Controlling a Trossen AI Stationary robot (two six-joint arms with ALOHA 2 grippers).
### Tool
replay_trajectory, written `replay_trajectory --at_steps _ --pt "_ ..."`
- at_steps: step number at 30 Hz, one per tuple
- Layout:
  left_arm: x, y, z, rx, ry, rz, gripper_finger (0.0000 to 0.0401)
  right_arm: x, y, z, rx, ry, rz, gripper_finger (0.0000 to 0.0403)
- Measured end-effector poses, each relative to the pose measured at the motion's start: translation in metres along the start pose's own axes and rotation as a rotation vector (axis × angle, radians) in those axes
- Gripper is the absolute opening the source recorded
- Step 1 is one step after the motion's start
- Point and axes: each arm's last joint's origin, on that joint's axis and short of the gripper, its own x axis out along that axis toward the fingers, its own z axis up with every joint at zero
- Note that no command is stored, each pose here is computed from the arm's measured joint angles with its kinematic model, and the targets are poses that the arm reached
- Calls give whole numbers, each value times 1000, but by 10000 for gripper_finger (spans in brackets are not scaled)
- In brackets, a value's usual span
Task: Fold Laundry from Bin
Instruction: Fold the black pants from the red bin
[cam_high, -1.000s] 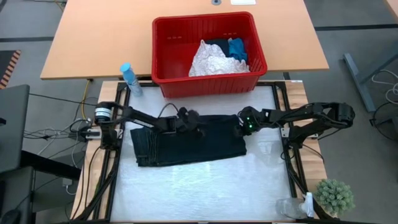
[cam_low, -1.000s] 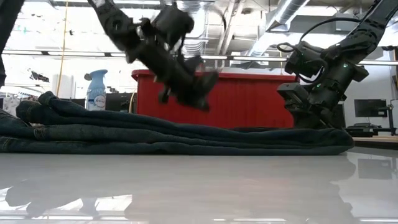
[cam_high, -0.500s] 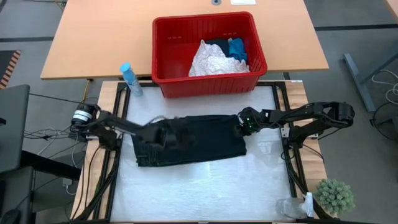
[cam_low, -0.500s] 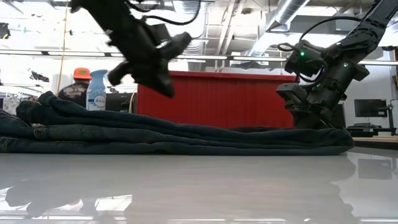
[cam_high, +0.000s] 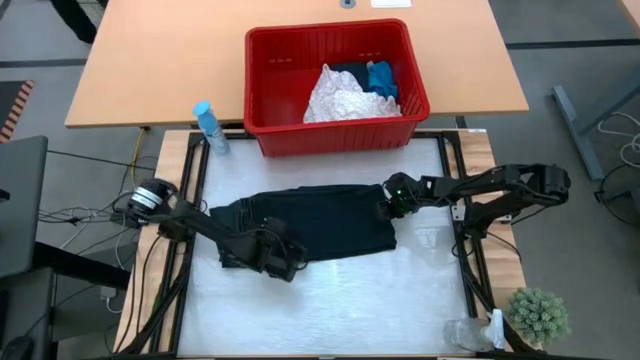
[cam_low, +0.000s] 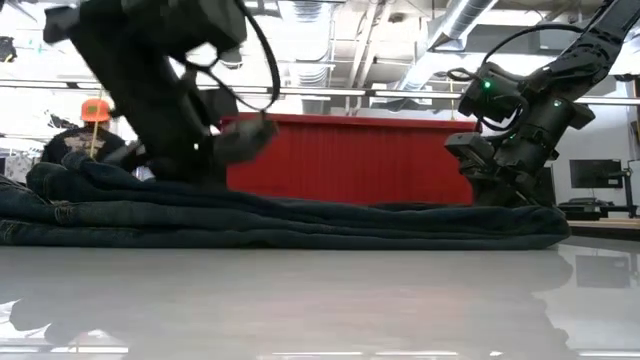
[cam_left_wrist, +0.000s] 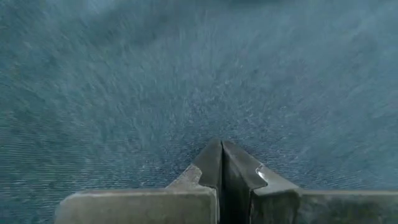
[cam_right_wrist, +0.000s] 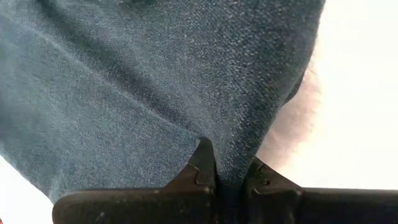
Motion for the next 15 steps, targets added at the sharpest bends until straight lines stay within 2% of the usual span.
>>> replay_trajectory --at_steps 6,15 --pt "21 1 -11 50 32 52 0 -11 5 -5 -6 6 32 37" --pt "34 -7 1 91 22 -8 0 -45 4 -12 15 -14 73 37"
